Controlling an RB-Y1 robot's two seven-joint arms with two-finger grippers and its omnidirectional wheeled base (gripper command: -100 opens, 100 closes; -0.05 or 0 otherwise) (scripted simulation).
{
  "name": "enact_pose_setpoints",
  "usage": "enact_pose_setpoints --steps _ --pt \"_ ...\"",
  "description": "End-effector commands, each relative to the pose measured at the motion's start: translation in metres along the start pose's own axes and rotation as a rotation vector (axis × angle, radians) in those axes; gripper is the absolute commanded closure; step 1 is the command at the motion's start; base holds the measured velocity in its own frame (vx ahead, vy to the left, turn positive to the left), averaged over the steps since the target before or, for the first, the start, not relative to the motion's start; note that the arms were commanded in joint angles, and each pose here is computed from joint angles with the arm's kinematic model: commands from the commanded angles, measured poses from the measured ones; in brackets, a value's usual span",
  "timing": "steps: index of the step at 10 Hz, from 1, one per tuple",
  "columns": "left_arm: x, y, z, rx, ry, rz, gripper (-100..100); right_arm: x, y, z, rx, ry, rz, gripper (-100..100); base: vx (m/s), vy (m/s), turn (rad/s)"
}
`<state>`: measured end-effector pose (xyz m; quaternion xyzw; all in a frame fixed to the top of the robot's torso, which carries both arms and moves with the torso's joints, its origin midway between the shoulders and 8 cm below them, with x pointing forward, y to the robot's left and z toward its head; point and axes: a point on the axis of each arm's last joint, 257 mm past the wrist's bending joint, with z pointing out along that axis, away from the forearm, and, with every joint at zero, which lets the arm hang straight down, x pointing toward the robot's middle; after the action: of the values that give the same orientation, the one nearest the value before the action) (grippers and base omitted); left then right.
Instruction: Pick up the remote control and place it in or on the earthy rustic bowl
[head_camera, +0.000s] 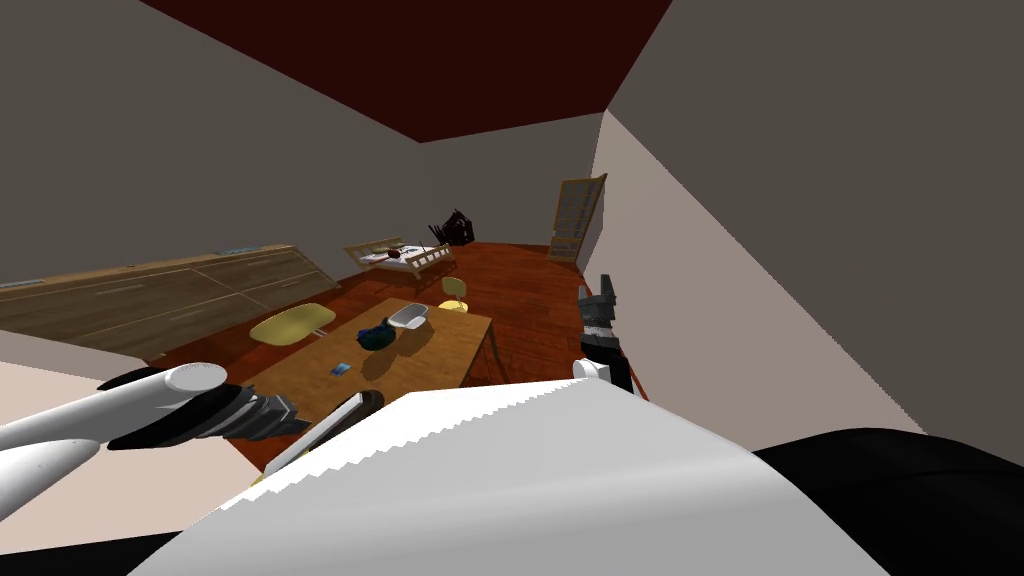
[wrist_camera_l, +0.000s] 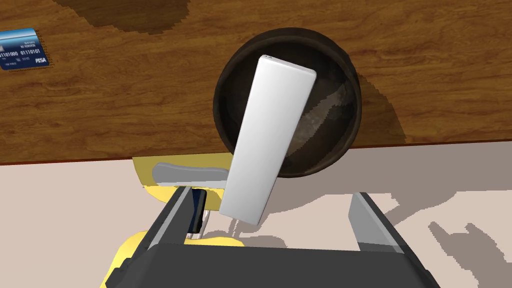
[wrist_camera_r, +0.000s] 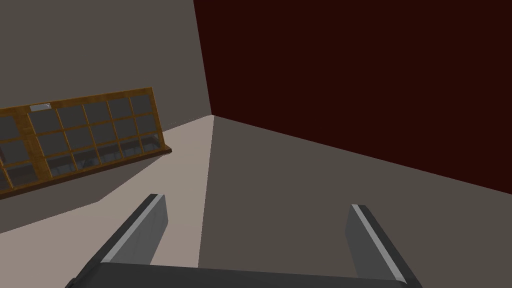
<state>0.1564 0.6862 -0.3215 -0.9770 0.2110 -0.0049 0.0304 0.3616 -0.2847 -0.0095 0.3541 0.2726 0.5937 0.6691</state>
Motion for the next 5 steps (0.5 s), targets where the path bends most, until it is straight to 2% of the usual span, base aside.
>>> enact_pose_setpoints --steps 1,2,4,5 --pt "-0.0043 0.0118 -0.0001 -0.025 -0.018 0.014 -100 0.0 0.0 0.0 0.0 0.0 0.0 0 0.062 -0.002 0.101" --pt "0.0025 0.0178 0.0003 -0.039 0.003 0.021 -100 0.0 0.0 0.0 0.0 0.0 0.0 0 0.059 -0.004 0.054" --pt "0.0026 0.0157 0.0004 -0.036 0.002 0.021 -100 0.0 0.0 0.0 0.0 0.0 0.0 0 0.017 -0.004 -0.008" --pt "0.0029 0.0159 0.0003 -0.036 0.003 0.021 0 0.0 0.0 0.0 0.0 0.0 0.0 0 0.0 0.0 0.0"
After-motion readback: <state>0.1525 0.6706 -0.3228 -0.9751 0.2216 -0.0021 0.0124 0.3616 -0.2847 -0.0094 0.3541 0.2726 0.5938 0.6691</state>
